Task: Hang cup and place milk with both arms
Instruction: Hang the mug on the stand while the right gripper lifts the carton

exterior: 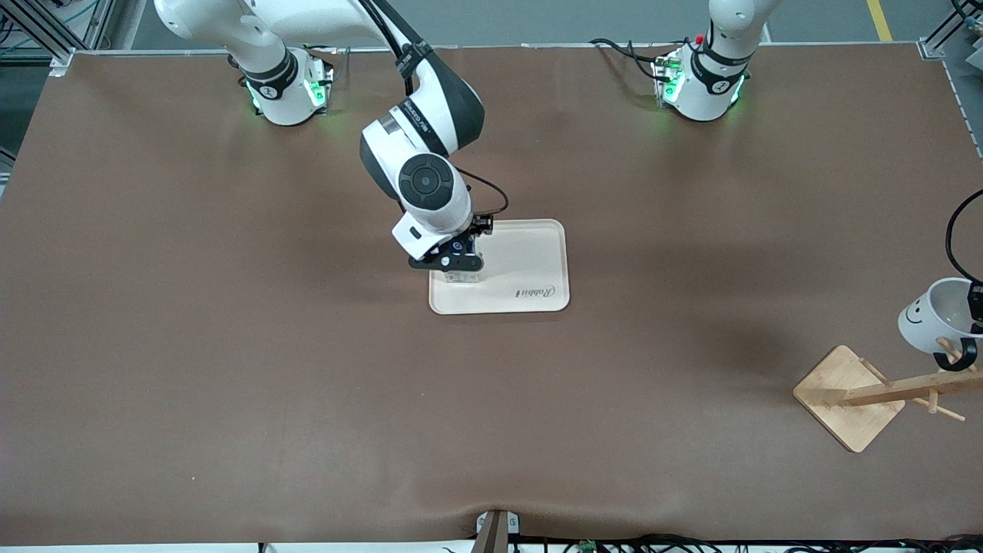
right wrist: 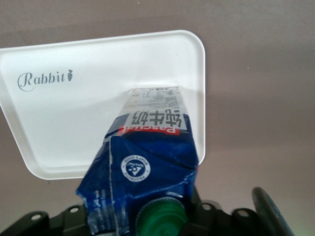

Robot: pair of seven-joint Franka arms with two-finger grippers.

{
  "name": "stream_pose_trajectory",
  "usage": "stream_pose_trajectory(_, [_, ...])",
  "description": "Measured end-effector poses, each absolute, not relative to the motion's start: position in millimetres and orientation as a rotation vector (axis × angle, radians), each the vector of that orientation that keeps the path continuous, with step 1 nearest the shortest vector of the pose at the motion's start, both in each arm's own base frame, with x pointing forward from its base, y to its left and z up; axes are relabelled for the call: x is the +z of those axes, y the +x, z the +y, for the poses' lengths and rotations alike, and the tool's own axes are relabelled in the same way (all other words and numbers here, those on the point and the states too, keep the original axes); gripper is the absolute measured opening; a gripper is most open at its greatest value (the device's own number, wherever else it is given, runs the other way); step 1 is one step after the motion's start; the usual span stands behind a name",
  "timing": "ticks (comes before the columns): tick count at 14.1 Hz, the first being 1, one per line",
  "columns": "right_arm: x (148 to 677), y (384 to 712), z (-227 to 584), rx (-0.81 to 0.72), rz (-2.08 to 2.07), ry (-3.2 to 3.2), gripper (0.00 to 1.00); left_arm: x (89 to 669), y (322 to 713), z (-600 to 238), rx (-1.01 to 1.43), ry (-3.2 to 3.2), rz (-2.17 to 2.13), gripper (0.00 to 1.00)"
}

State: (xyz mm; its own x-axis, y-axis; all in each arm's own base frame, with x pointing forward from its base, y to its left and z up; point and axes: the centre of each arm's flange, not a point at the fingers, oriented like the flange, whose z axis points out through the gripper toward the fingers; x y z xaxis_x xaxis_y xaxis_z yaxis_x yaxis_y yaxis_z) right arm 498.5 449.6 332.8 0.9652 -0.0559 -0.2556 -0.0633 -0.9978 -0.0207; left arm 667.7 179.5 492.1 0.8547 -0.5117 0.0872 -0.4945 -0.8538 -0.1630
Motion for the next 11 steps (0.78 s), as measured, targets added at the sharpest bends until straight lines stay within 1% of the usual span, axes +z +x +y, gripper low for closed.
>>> stream_pose_trajectory(1, [334,502,446,0.398,0.102,-3.085,0.55,489,669,182,-0.203,-2.909,0.782,0.04])
stream_pose_trajectory(2, [339,507,441,0.402,0.111,-3.084,0.54,485,670,183,-0.205,-2.92,0.781,0.04])
stream_pose_trajectory(3, [348,514,435,0.422,0.12,-3.085,0.54,481,671,183,-0.206,-2.928,0.782,0.08])
stream_pose_trajectory(5, [377,525,420,0.492,0.135,-3.09,0.54,478,672,180,-0.212,-2.943,0.784,0.28])
stream_pose_trajectory(6, [393,530,411,0.518,0.149,-3.09,0.53,479,673,179,-0.222,-2.954,0.776,0.4])
stream_pose_trajectory(7, [410,536,398,0.528,0.173,-3.086,0.51,481,674,177,-0.239,-2.976,0.75,0.49])
stream_pose_trajectory(8, [427,544,378,0.544,0.212,-3.079,0.5,485,674,174,-0.261,-3.003,0.708,0.6])
stream_pose_trajectory(10, [455,561,319,0.659,0.304,-3.0,0.5,496,673,169,-0.284,-3.04,0.594,0.8])
stream_pose_trajectory(11, [468,571,287,0.685,0.31,-2.946,0.5,502,672,165,-0.28,-3.054,0.533,0.89])
